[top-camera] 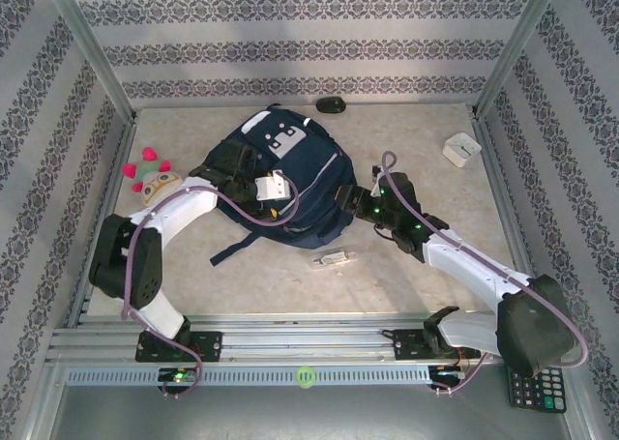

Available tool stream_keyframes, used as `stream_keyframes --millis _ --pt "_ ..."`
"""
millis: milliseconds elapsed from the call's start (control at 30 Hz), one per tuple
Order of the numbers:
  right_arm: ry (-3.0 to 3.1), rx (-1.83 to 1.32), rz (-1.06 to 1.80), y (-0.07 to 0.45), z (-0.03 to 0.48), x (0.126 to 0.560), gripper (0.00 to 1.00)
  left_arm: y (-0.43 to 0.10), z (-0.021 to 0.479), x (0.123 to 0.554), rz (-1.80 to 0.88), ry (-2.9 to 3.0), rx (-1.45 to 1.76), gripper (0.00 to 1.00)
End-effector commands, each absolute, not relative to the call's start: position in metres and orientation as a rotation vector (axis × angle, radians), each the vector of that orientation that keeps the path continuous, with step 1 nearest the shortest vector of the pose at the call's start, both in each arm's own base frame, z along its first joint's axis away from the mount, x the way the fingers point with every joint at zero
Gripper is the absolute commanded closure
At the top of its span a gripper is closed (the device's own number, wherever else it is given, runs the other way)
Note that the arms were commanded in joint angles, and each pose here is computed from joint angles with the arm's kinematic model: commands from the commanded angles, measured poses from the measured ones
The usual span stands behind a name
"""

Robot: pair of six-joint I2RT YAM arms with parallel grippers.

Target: Pack the student bag

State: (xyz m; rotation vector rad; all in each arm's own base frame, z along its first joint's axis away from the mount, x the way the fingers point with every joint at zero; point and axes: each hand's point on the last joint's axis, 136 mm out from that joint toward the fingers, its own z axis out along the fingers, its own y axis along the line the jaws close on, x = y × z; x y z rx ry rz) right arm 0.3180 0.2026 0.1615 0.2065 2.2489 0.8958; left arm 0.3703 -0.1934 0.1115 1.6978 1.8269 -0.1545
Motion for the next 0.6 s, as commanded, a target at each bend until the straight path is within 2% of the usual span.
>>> stream_keyframes --millis 0,267,567 --pt "2.334 0.11 0.83 0.202 0.139 0.299 0.41 -0.207 0.116 0.393 -0.077 1.662 1.748 0.19" --pt "2.337 0.096 0.825 0.205 0.136 0.297 0.4 -0.214 0.088 0.385 -0.104 1.618 1.84 0.14" --pt "2.345 0.069 0.835 0.212 0.135 0.298 0.38 -0.212 0.093 0.356 -0.144 1.564 1.884 0.09"
